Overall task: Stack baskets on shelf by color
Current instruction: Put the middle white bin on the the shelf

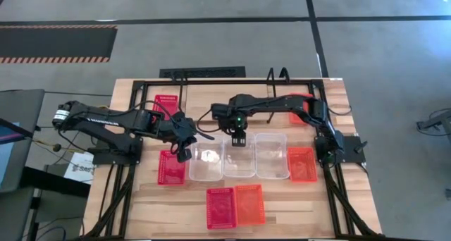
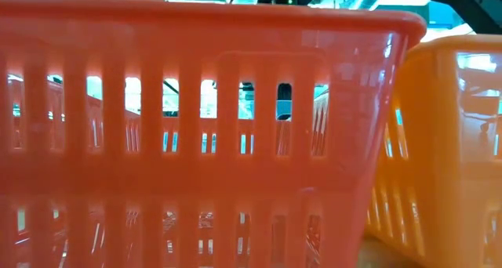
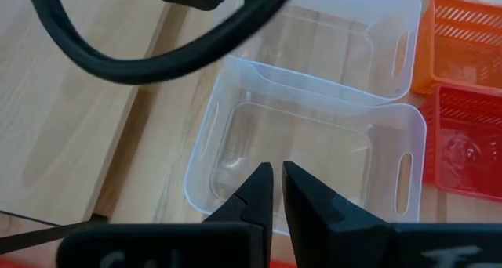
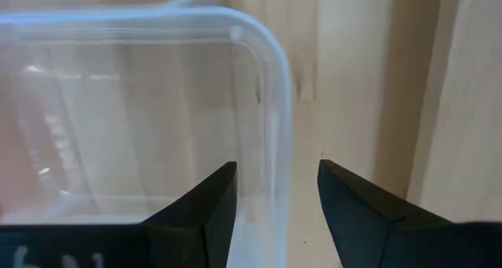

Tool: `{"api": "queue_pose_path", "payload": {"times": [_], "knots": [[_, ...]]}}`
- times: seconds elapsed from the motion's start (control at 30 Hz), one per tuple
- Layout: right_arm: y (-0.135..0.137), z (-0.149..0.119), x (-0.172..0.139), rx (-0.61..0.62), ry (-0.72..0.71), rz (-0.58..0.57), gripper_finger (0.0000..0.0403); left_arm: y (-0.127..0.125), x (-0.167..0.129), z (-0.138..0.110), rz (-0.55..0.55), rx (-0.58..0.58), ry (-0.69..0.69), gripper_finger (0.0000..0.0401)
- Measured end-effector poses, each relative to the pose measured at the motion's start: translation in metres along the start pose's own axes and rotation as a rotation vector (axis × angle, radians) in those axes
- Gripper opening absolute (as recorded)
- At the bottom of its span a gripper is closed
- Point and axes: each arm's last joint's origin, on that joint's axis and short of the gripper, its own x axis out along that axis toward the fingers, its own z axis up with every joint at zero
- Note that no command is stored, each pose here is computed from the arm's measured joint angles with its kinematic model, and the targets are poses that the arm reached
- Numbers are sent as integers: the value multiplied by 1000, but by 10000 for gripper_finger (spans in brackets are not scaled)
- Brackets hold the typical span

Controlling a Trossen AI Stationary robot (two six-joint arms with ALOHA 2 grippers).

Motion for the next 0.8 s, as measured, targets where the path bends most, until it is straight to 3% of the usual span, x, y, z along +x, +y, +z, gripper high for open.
{"api": "queue_pose_path", "payload": {"times": [0.2, 0.43, 0.6, 0.8], "knots": [[0, -4, 10, 27, 25, 5, 164, 0, 0, 0, 0, 0, 0, 18], [0, -4, 9, 34, 25, 3, 16, 0, 0, 0, 0, -1, 0, 18], [2, -8, 1, 48, 38, 4, 8, 0, 0, 0, 0, -2, 0, 18], [4, -9, -40, 52, -26, -16, 3, 0, 0, 0, -1, -2, -1, 18]]}}
